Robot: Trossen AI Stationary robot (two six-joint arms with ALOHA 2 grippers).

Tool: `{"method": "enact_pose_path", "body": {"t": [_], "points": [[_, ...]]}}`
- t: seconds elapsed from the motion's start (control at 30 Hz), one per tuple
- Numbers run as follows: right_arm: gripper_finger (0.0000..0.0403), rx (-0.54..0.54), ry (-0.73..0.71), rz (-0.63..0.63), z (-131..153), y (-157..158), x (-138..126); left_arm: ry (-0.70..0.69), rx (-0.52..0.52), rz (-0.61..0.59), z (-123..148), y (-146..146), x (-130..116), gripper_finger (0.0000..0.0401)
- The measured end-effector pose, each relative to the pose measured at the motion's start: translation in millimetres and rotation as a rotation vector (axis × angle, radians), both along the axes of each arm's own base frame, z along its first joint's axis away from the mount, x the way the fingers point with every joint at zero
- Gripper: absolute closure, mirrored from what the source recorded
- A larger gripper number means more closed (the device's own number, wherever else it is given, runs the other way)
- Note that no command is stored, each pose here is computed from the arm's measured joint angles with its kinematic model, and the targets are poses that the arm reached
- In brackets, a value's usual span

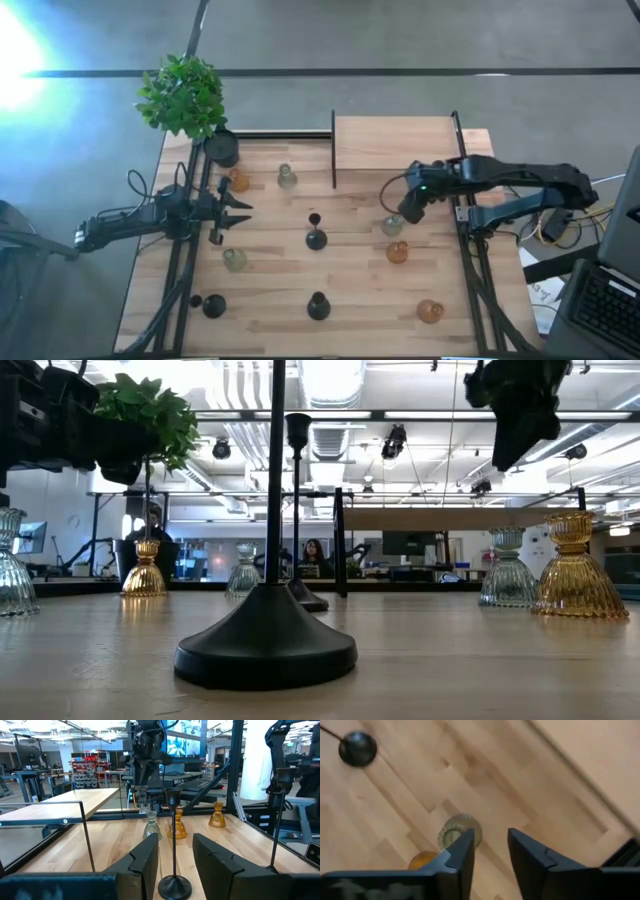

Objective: Pick & Place candle stick holders
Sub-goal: Put the middle green glass candle holder on the shelf

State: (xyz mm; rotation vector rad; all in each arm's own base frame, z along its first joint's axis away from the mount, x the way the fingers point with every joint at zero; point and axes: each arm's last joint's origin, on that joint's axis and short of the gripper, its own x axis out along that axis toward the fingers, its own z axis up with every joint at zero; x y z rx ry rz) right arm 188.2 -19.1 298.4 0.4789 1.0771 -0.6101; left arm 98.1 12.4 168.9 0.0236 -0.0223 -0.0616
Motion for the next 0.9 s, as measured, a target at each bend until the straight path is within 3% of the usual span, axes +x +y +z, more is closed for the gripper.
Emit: {"method": "enact_pose_path", "body": {"t": [0.17,0.4,0.6,0.9], "points": [[0.0245,0.03,0.096,-0.003,-19,0,14,0.0,0.0,0.0,0,0,0,0.0275],[0.0251,0.149,0.164,-0.173,-46,-5,14,0.0,0.0,0.0,0,0,0,0.0275],[0.0266,0.241,0.117,-0.214,-51,-7,16,0.0,0.0,0.0,0,0,0,0.0275],[0.0258,0.261,0.137,-0.246,-62,-8,21,0.0,0.0,0.0,0,0,0,0.0275]]}}
